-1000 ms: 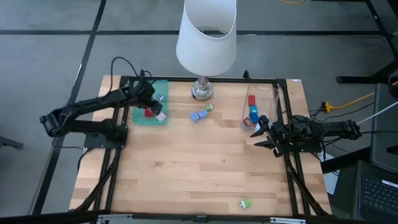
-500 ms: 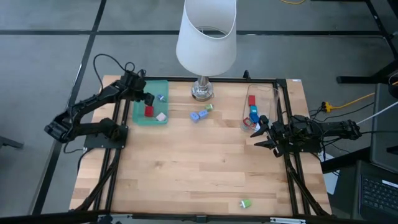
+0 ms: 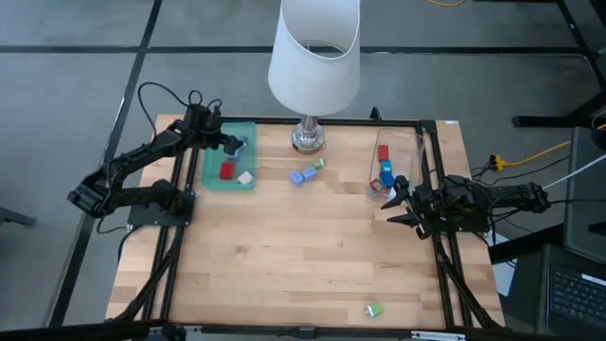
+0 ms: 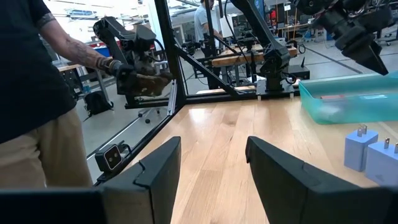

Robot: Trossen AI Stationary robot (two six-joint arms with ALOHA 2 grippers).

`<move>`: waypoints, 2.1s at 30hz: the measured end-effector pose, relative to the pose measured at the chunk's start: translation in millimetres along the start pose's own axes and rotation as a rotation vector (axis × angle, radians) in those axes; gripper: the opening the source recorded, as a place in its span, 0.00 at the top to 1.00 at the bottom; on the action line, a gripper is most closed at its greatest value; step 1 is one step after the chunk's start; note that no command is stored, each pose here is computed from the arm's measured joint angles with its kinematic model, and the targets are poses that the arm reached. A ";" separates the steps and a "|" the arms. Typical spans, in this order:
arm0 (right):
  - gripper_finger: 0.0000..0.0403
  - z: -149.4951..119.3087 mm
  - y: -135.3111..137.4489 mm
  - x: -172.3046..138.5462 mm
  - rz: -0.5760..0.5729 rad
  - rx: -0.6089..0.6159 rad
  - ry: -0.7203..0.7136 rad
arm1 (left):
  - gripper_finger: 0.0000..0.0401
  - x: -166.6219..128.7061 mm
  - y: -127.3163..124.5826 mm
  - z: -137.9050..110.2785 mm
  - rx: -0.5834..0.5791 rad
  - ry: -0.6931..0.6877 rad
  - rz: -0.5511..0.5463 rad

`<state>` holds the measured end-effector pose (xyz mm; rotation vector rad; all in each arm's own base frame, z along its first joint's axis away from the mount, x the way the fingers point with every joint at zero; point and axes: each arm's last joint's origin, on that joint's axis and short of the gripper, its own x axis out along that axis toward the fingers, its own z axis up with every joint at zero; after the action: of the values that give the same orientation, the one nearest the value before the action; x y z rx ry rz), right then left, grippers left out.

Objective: Pick & Place Office items
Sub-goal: Put the purple charger adapter into the green bin

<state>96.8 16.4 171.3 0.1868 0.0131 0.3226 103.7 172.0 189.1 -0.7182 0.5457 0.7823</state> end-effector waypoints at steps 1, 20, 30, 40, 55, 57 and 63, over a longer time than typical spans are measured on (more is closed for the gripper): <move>0.52 0.0 0.0 0.0 0.000 0.000 0.000 | 0.06 0.2 -0.7 0.4 -0.006 -0.004 -0.004; 0.52 0.0 0.0 0.0 0.000 0.000 0.000 | 0.22 15.9 -130.4 0.0 0.242 0.080 -0.347; 0.52 0.0 0.0 0.0 0.000 0.000 0.000 | 0.20 63.5 -210.6 -12.6 0.760 0.253 -0.261; 0.52 0.0 0.0 0.0 0.000 0.000 0.000 | 0.19 98.6 -241.4 -9.2 1.217 0.415 -0.216; 0.52 0.0 0.0 0.0 0.000 0.000 0.000 | 0.19 117.0 -227.5 -0.7 1.360 0.474 -0.238; 0.52 0.0 0.0 0.0 0.001 0.000 0.001 | 0.19 121.1 -225.2 -0.3 1.366 0.477 -0.241; 0.52 0.0 0.0 0.0 0.001 0.000 0.000 | 0.19 135.5 -220.4 -8.7 1.386 0.528 -0.278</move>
<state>96.8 16.5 171.3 0.1867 0.0134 0.3234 355.6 114.3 173.7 0.3289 1.2324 -0.1688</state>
